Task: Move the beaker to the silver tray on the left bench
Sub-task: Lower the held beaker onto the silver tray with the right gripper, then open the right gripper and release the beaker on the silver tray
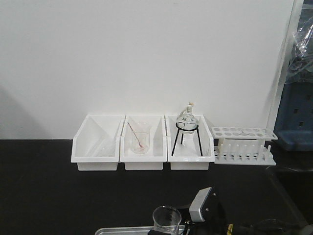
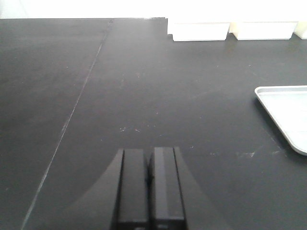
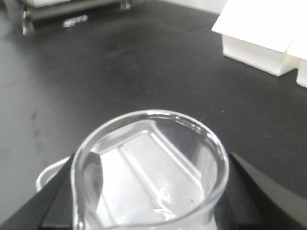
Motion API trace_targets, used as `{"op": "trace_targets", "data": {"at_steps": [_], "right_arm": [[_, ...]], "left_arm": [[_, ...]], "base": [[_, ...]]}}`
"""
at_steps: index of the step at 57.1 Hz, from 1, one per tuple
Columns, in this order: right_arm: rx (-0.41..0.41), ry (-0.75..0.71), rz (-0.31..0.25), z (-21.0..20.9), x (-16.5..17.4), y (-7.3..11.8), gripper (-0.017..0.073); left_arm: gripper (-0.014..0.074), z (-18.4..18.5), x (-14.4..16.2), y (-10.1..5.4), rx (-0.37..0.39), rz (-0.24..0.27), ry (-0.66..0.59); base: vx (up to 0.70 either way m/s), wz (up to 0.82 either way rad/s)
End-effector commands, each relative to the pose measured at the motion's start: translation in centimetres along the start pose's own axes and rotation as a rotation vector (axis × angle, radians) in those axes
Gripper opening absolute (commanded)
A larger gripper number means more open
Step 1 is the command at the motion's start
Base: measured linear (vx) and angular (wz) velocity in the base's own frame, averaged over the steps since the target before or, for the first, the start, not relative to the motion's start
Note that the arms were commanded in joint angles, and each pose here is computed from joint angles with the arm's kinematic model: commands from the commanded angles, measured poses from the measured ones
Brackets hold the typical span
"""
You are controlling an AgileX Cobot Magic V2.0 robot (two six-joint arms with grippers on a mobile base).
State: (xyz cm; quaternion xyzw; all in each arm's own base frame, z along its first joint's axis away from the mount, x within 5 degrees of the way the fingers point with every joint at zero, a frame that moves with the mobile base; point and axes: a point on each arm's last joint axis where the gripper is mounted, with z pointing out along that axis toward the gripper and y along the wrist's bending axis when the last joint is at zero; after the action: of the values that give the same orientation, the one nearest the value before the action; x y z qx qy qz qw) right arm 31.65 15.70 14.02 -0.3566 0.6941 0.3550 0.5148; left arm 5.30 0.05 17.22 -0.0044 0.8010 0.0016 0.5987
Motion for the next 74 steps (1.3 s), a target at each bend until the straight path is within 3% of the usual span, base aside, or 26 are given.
{"op": "trace_targets", "data": {"at_steps": [1, 8, 28, 49, 62, 74], "right_arm": [[0.023, -0.204, -0.002, 0.3, -2.1, -0.6, -0.0003], [0.056, -0.216, 0.023, 1.2, -0.6, -0.9, -0.0003], [0.076, -0.188, -0.028, 4.4, 0.7, 0.2, -0.0003], [0.090, -0.175, -0.019, 5.6, 1.1, -0.2, 0.0020], [0.093, -0.162, -0.019, 5.6, 1.2, -0.2, 0.0185], [0.092, -0.162, -0.019, 5.6, 1.3, -0.2, 0.0437]], "left_arm": [[0.0001, 0.2, 0.1, 0.0, 0.007, -0.007, -0.065], [0.0001, 0.2, 0.1, 0.0, 0.007, -0.007, -0.065], [0.0001, 0.2, 0.1, 0.0, 0.007, -0.007, -0.065], [0.0001, 0.2, 0.1, 0.0, 0.007, -0.007, -0.065], [0.0001, 0.2, 0.1, 0.0, 0.007, -0.007, -0.065], [0.0001, 0.2, 0.1, 0.0, 0.007, -0.007, -0.065]], "base": [[0.00, 0.00], [0.00, 0.00], [0.00, 0.00], [0.00, 0.00], [0.00, 0.00], [0.00, 0.00]]}}
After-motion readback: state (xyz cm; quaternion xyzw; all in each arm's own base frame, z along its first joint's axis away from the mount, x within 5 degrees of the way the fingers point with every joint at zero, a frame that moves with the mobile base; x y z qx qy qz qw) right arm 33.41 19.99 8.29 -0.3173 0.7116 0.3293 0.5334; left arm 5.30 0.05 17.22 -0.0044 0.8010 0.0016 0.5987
